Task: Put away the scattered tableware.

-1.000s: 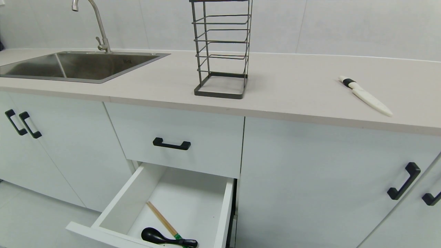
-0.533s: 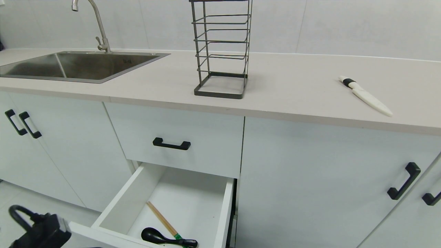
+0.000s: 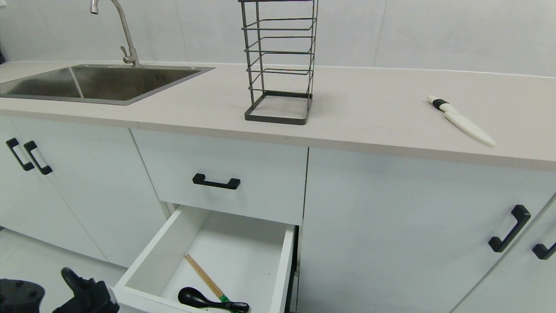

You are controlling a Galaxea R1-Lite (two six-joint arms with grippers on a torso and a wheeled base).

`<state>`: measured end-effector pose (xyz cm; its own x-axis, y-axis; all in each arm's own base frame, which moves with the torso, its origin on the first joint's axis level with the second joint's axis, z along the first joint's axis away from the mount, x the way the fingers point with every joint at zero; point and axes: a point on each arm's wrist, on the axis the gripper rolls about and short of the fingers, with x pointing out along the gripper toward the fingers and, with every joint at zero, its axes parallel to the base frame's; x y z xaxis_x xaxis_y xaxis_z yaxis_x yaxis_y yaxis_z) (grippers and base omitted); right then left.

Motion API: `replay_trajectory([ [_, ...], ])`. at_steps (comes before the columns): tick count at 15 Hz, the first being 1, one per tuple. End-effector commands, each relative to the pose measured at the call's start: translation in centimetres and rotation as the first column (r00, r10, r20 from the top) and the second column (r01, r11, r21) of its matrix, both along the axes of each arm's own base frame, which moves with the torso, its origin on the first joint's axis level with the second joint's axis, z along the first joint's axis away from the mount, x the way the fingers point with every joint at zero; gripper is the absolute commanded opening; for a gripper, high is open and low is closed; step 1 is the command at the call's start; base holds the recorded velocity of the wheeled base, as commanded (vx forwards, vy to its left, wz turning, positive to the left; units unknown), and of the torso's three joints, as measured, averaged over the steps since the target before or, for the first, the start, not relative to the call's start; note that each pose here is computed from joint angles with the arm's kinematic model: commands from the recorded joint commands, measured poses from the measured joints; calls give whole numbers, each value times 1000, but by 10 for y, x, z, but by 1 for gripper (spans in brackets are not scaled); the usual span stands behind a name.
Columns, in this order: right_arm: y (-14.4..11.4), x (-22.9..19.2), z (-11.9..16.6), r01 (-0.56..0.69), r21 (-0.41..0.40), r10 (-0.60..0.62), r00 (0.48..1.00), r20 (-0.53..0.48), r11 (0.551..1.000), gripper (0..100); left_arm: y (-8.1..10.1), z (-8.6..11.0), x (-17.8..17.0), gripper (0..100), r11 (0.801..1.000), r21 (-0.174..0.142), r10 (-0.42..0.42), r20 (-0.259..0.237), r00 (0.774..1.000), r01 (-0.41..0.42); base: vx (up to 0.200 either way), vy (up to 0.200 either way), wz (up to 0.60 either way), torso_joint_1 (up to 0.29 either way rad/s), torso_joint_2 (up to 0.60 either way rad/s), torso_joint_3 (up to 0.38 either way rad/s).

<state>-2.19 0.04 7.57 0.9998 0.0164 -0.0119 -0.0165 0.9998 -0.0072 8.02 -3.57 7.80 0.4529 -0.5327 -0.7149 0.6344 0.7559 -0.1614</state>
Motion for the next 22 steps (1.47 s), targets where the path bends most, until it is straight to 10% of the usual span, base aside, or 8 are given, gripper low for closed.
replay_trajectory([
  [1, 0, 0, 0, 0, 0, 0, 1000, -3, 1000, 100, -1, -4, 4, 100, 1000, 7, 12, -42, 999, -12, 0, 0, 0, 0, 0, 0],
  [12, 0, 0, 0, 0, 0, 0, 1000, -3, 1000, 100, -7, -15, 26, 100, 992, 101, 83, -60, 995, -77, 0, 0, 0, 0, 0, 0],
  [22, 0, 0, 0, 0, 0, 0, 1000, -3, 1000, 100, -18, -23, 62, 100, 994, 67, 90, 16, 996, -90, 0, 0, 0, 0, 0, 0],
])
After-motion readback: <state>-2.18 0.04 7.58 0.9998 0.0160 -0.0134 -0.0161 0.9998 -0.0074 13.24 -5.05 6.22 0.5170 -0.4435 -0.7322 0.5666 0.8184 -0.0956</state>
